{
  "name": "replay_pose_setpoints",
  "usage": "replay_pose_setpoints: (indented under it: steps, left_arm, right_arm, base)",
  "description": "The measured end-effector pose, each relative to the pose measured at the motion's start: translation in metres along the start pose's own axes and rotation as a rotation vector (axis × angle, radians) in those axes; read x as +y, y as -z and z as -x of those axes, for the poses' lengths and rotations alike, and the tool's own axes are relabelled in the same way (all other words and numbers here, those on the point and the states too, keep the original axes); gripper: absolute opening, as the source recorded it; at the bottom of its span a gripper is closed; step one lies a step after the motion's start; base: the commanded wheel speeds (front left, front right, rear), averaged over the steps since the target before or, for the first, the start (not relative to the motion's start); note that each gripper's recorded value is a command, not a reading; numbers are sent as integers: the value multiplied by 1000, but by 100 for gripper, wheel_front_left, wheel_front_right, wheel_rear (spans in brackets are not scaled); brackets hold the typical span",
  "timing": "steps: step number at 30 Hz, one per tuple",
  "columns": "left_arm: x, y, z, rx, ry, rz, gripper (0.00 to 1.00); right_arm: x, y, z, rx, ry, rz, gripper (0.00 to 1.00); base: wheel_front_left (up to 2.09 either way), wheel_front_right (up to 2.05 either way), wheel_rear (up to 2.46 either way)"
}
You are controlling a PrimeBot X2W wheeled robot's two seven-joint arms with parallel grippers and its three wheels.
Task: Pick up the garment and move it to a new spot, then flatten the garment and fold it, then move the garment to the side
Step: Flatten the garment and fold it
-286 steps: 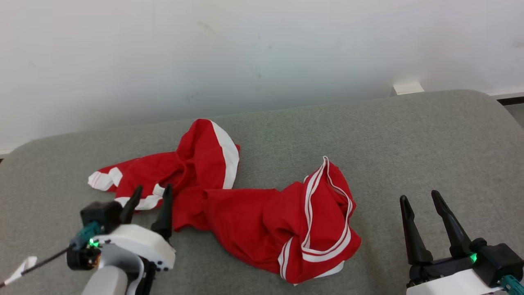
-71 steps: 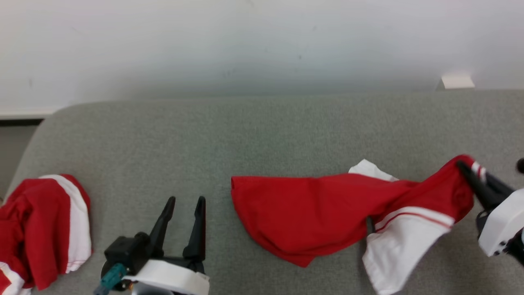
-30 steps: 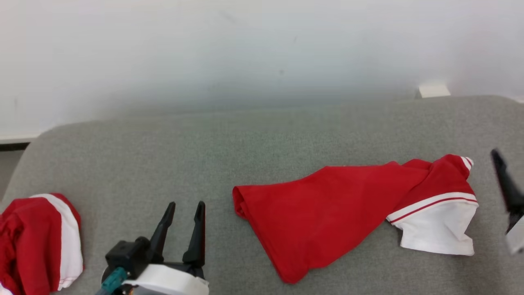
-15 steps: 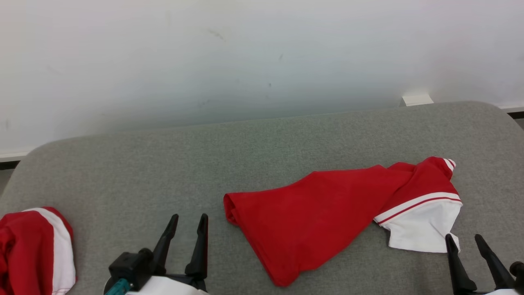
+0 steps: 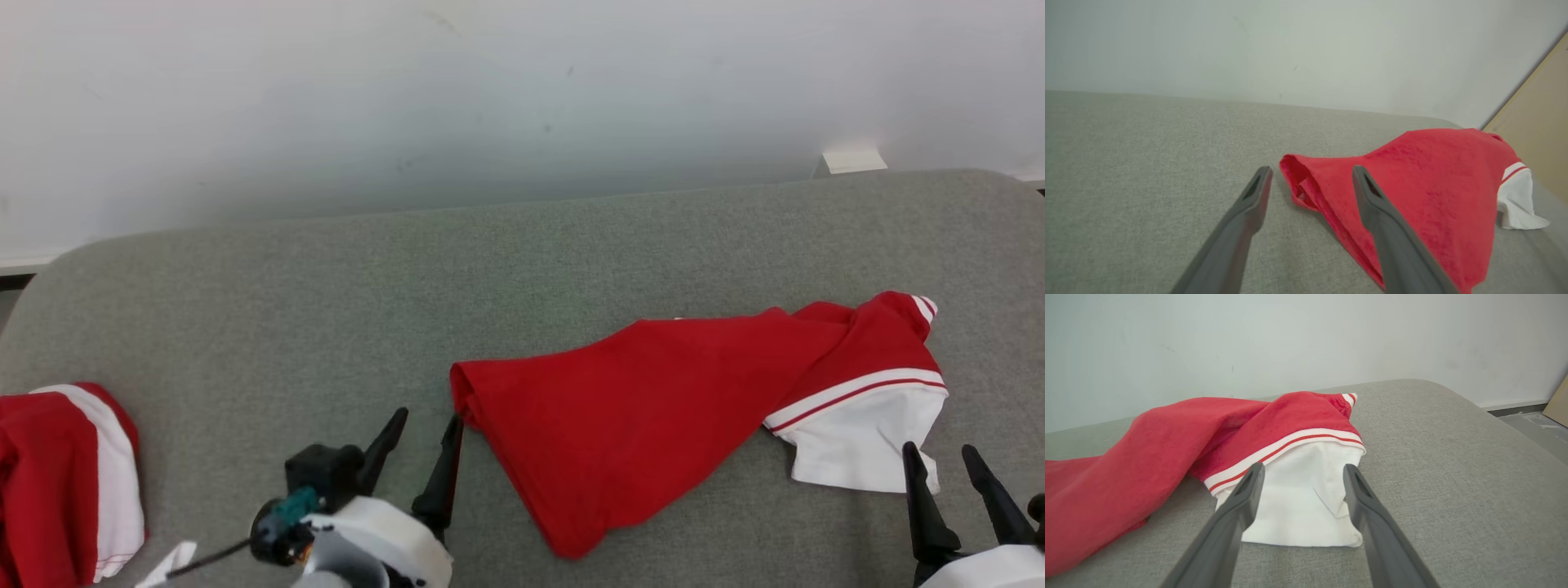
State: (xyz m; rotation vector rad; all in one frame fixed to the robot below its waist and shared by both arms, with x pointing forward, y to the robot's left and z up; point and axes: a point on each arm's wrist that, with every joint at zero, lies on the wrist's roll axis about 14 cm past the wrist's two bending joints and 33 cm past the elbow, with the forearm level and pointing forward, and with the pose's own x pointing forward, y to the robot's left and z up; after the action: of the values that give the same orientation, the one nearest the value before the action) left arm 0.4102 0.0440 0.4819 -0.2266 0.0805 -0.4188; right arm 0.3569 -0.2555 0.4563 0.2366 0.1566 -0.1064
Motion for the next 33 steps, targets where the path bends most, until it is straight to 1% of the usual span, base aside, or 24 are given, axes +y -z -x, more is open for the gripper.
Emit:
replay_pose_setpoints:
  steps: [5,8,11,16,17,18,19,20,28,33]
  left_arm:
    - [-5,22,-26,137,45,-8,100]
    - [-14,37,-35,217,76,11,100]
    - [-20,62,-37,331,92,33,100]
    - [-31,76,-46,387,126,33,100]
    - [-33,77,-48,388,132,33,97]
    - [-35,77,-50,384,140,32,71]
    - [-37,75,-53,370,144,38,18]
    - [-38,71,-55,354,145,41,0]
    - [-25,39,-70,244,111,61,0]
    - [0,14,-90,210,81,-1,0]
  right_arm:
    - [6,3,-5,-4,-2,-21,100]
    - [-2,8,0,1,25,-27,100]
    - [-13,10,7,1,61,-32,100]
    - [-28,14,18,8,112,-36,100]
    - [-31,15,20,8,121,-38,100]
    - [-33,16,22,8,129,-40,100]
    - [-35,17,24,9,137,-42,100]
    - [-37,17,26,10,143,-44,100]
    - [-40,20,32,10,156,-51,100]
    - [-38,24,30,18,152,-55,100]
  base:
    - [0,0,0]
    - [0,0,0]
    - [0,0,0]
    - [0,0,0]
    - [0,0,0]
    - [0,0,0]
    - [0,0,0]
    - [0,0,0]
    - [0,0,0]
    - [0,0,0]
